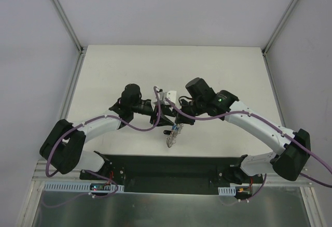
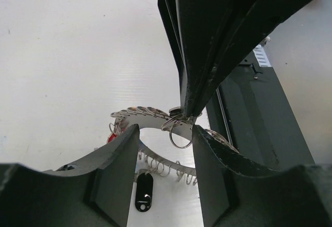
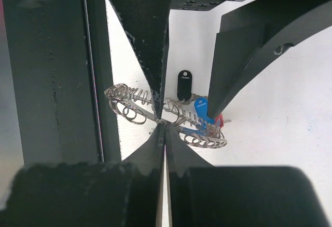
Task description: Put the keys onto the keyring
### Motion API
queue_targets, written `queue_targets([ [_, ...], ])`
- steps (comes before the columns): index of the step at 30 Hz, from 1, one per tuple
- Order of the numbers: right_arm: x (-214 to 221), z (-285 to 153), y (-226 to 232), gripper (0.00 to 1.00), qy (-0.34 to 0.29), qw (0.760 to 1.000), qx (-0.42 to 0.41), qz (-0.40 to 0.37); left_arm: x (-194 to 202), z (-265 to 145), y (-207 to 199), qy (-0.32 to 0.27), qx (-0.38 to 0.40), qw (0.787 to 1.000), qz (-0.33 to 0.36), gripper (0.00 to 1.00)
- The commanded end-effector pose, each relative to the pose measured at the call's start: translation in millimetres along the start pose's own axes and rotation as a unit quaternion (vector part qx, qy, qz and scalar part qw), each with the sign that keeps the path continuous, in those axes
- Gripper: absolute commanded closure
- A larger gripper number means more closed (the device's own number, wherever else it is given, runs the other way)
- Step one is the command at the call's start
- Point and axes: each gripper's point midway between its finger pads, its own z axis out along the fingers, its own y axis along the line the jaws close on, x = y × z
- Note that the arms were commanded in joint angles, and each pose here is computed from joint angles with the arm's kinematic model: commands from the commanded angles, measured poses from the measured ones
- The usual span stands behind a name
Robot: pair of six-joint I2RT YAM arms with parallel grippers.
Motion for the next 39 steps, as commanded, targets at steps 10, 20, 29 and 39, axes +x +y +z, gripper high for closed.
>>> queue_targets([
  [10,-23.9,-8.5,8.4,0.99,-0.033,0.999,-0.02,-0.034,-14.3,5.6,-10.9,-0.008,0.084,0.996,0.024,0.56],
  [20,-23.5,-6.7,8.4,0.99,-0.028,0.999,-0.024,-0.033,-18.4,10.8,-12.4,-0.009,0.103,0.994,0.024,0.69],
  [29,-18.2,-5.5,5.8,0.99,-0.017,0.999,-0.016,-0.028,-20.2,10.7,-14.9,-0.009,0.103,0.995,0.016,1.0],
  [39,5.6,-12.7,0.3,0.99,0.011,1.0,0.02,0.001,-27.3,5.7,-15.7,-0.026,0.054,0.998,0.007,1.0],
])
